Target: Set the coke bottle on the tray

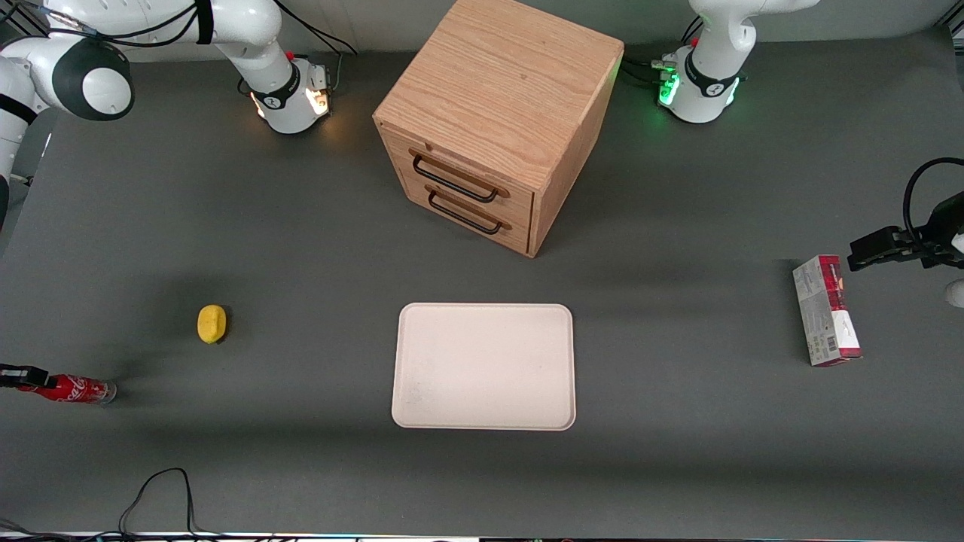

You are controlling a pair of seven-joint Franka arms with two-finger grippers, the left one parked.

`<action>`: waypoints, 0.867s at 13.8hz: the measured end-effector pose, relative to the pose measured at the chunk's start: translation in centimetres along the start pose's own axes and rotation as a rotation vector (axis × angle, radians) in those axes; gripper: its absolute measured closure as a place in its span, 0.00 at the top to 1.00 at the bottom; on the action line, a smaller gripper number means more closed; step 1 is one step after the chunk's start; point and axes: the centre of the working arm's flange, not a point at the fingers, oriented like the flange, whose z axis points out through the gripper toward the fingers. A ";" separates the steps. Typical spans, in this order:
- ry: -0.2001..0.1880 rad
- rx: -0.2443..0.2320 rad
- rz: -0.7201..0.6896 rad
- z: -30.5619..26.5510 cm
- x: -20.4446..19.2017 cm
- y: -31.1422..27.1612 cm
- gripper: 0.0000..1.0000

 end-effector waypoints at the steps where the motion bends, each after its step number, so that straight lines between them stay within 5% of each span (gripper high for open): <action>1: 0.000 0.000 -0.002 0.0 0.0 0.0 0.37; 4: -0.002 -0.001 -0.004 0.0 0.0 0.0 0.37; 7: -0.046 -0.002 -0.011 -0.7 -0.5 -0.1 0.37; 12: -0.048 -0.034 -0.051 -13.1 -2.4 -0.8 0.37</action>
